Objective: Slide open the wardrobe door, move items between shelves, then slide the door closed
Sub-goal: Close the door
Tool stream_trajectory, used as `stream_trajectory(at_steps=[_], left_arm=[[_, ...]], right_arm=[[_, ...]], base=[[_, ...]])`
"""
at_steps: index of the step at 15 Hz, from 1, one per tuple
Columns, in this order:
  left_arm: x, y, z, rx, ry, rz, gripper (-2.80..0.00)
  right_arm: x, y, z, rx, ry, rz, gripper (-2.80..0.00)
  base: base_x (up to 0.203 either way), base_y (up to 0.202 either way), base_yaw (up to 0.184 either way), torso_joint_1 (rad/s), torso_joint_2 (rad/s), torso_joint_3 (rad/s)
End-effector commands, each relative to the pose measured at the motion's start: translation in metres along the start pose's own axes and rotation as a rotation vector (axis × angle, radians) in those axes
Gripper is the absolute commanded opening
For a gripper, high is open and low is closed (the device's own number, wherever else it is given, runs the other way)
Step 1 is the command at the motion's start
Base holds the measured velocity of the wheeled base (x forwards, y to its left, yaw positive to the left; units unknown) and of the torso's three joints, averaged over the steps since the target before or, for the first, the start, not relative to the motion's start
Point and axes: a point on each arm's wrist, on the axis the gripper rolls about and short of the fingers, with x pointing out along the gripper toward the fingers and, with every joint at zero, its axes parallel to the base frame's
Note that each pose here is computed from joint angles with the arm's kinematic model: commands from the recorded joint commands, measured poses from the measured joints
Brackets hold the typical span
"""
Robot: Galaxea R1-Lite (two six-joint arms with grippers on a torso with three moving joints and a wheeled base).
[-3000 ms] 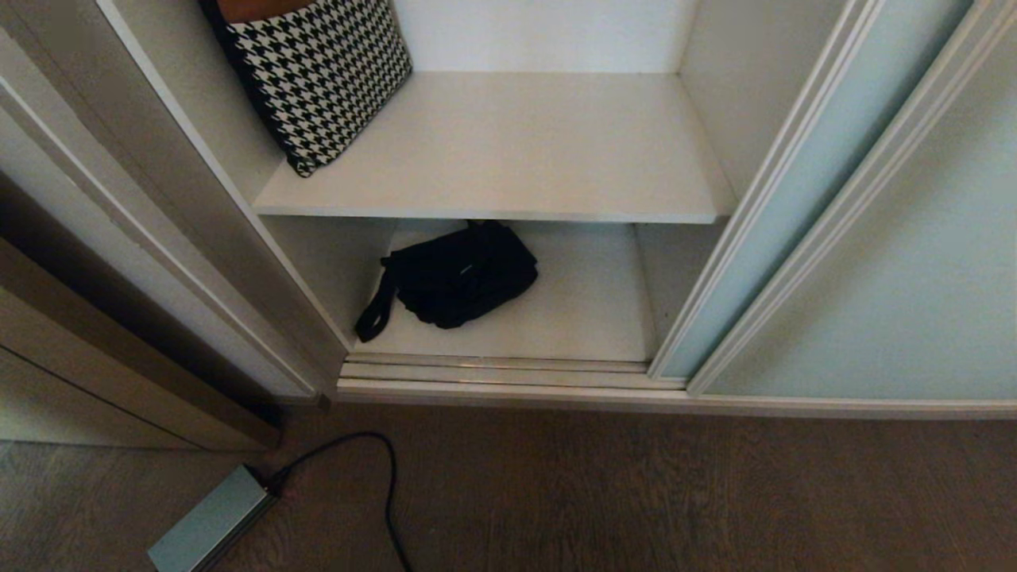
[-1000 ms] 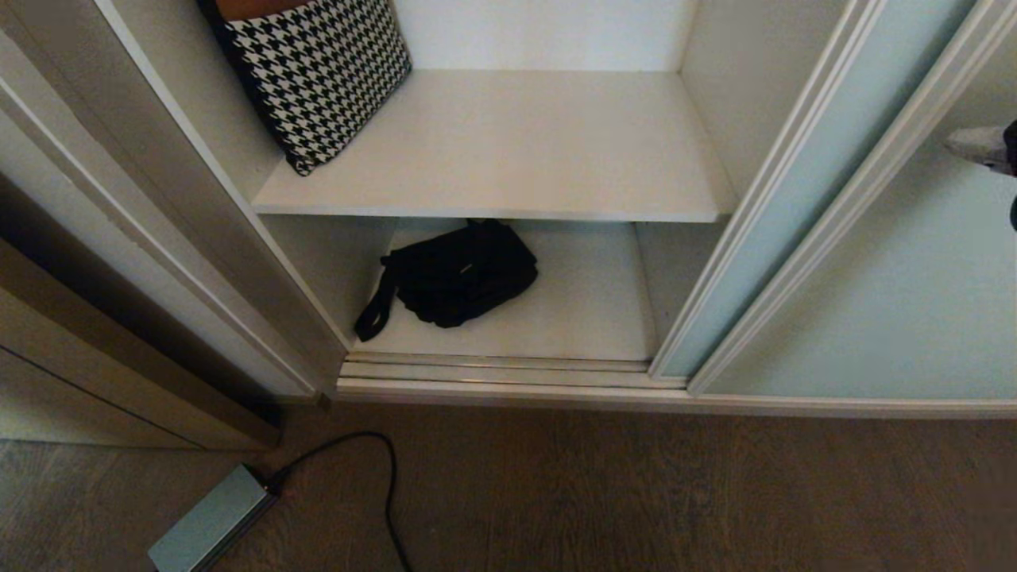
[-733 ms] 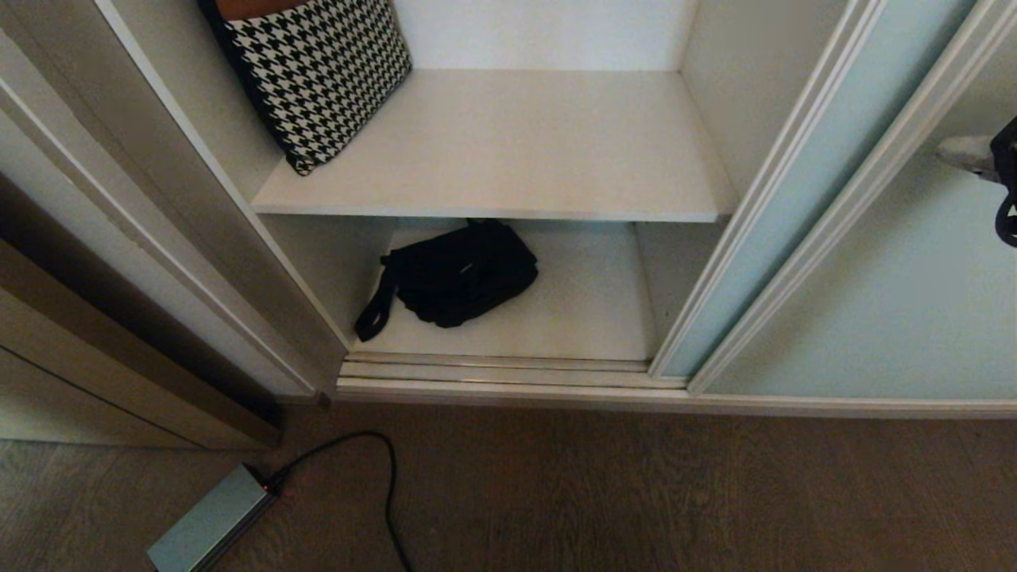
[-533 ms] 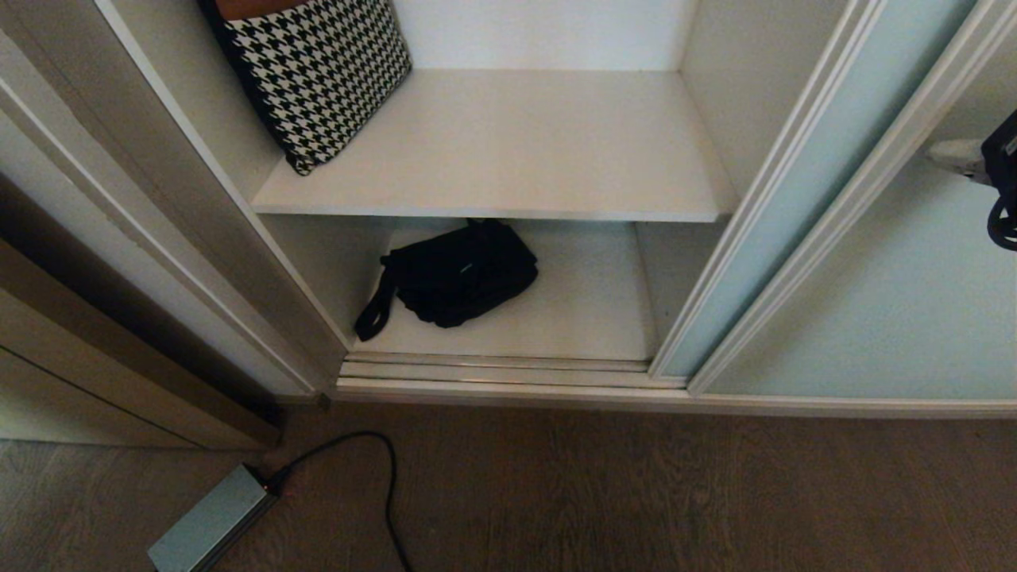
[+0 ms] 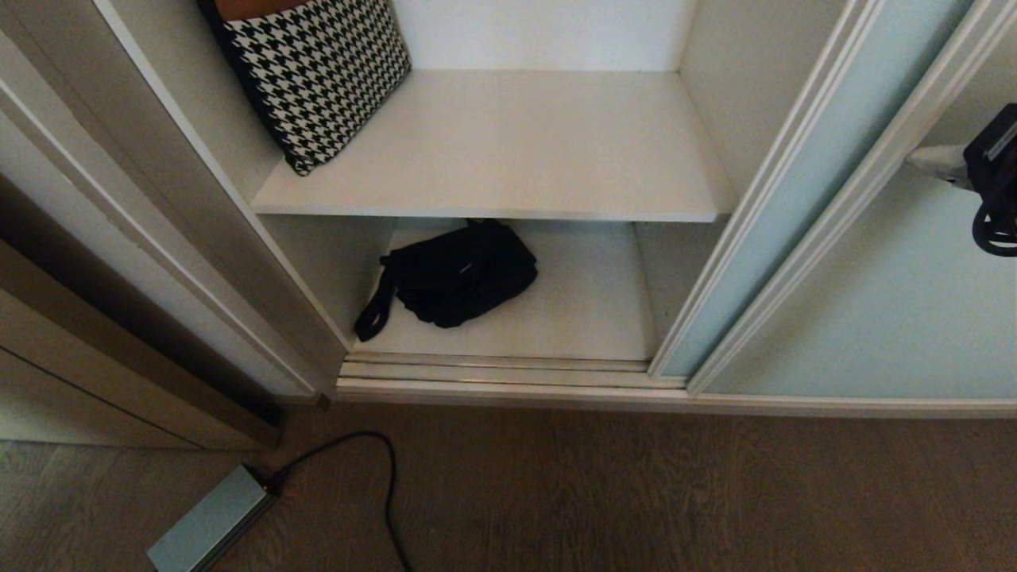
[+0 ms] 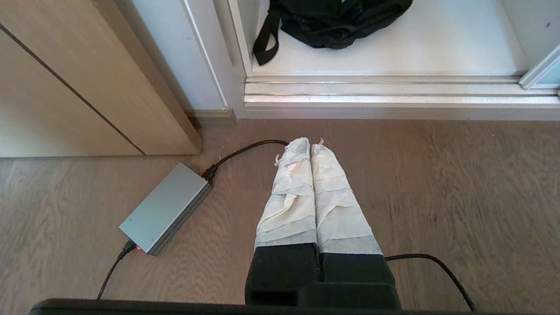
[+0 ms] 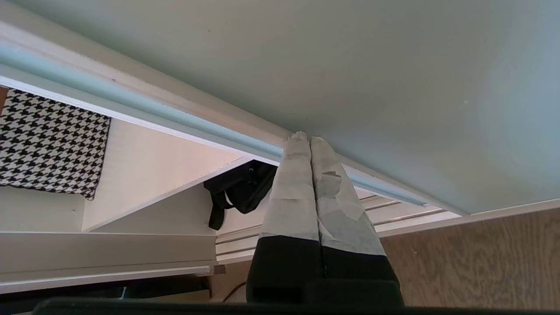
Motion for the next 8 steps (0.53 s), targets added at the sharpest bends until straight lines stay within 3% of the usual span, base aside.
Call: stream_trajectory(at_steps=[1, 8], left_arm=[[0.0001, 0.0, 0.0001, 0.0, 0.001, 0.001, -2.8], [0.0001, 0.0, 0.0001, 0.0, 0.001, 0.001, -2.8]], right_arm=[[0.003, -0.0018, -0.0009, 0.0, -0.006, 0.01, -2.8], [-0.0046, -0.0093, -0.0073, -0.008, -0.023, 0.005, -2.8]], base=[[0.0, 0.0, 0.0, 0.0, 0.0, 0.0], [0.0, 0.0, 0.0, 0.0, 0.0, 0.0]])
